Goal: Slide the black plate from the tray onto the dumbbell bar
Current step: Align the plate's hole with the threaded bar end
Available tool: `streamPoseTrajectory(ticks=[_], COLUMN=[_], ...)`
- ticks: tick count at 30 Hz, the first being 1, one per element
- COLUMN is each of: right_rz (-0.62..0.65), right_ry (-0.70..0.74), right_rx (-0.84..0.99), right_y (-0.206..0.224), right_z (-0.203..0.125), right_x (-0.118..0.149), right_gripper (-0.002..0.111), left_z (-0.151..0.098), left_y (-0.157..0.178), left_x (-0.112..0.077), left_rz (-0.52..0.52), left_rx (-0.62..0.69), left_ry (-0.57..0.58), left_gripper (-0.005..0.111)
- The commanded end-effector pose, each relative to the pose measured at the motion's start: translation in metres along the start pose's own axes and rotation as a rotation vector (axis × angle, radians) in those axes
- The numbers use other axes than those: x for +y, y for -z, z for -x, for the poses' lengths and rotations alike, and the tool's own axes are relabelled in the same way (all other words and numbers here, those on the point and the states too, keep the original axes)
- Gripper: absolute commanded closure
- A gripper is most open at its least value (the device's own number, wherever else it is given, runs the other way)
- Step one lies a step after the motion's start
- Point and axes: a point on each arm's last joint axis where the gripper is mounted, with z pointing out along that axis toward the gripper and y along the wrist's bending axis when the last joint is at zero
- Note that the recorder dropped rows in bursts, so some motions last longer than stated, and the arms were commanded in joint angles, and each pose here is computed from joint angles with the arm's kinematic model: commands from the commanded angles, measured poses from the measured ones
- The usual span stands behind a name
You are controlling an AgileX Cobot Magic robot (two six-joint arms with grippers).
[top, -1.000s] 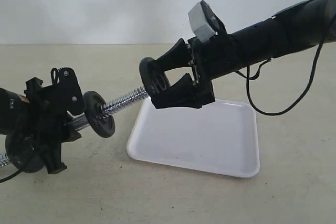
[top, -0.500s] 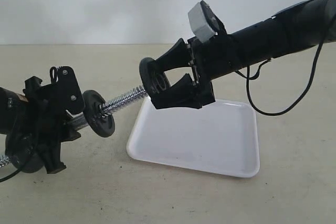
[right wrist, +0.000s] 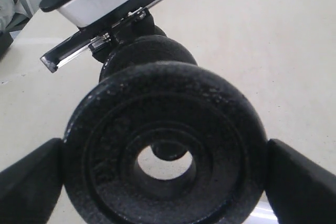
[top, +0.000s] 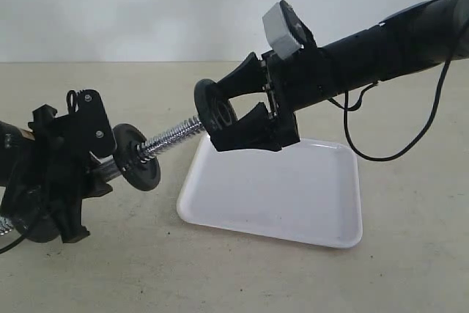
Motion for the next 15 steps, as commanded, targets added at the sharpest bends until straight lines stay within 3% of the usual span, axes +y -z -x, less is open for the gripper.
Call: streamPoseTrajectory(ticks=[1, 15], right_rz=[-0.003, -0.007], right_ry=[0.012, 0.008], right_rx=[-0.076, -0.096], right_y=[0.0055, 0.003], right_z=[0.017, 0.0198], right_x=[0.0021, 0.0024], right_gripper=[0.108, 0.108], left_z=[0.0167, 0.0221], left_y=[0.0193, 0.0193], left_x=[0.0239, 0.0181], left_rz=[0.197, 0.176], left_rx=[-0.107, -0.117], left_ry=[0.019, -0.001], left_gripper=[0.102, 0.102])
